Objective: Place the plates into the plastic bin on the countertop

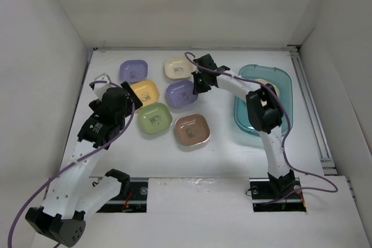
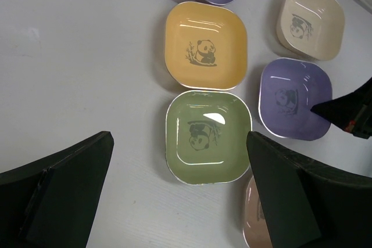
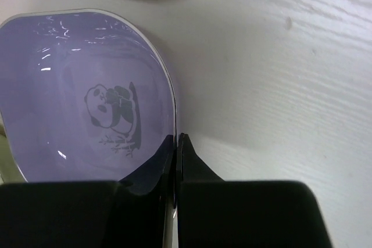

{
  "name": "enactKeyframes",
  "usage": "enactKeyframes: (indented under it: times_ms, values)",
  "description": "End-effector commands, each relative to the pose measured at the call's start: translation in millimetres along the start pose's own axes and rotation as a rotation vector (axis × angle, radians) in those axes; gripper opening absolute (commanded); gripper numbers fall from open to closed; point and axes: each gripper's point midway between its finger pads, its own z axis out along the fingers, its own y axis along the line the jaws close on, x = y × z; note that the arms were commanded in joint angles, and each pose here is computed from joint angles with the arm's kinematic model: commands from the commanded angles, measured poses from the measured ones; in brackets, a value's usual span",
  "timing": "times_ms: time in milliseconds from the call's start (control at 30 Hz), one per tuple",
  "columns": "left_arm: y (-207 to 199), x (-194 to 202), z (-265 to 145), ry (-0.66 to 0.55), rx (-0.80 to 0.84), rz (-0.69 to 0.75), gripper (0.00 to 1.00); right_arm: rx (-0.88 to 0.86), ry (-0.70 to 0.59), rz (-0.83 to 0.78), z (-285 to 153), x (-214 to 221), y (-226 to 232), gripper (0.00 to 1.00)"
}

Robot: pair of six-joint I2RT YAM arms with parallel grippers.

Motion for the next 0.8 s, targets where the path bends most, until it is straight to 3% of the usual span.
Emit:
enactKeyframes:
  times_ms: [0, 233, 500, 633, 700, 767]
  values:
    - [-8.3, -16.6, -5.1, -0.048, 0.036, -0.024, 1.0, 0.07, 0.008, -0.001, -21.5, 4.2, -31.2, 0.0]
    - [-9.2, -15.6, -5.3, -0.043, 0.043, -0.015, 1.0, 0.068, -0.111, 0.056, -95.6, -22.5, -62.2, 0.0]
    - [-10.5, -14.6, -5.6, -0.037, 0.05, -0.015, 1.0, 0.028, -0.424, 0.21, -213.9, -72.8, -99.9, 0.0]
    - [-12.9, -15.3, -5.7, -0.038, 0.062, -0.01, 1.0, 0.143, -0.554, 0.414, -249.8, -72.1, -148.7, 0.0]
    - [-11.4, -12.0, -4.1, -0.032, 0.057, -0.005, 1.0, 0.267, -0.576, 0.577, -258.2, -46.1, -195.6, 0.0]
    - [-12.6, -11.0, -4.4, -0.026, 0.065, -0.005, 1.0, 0.28, -0.661, 0.692, -282.2, -37.5, -213.3, 0.0]
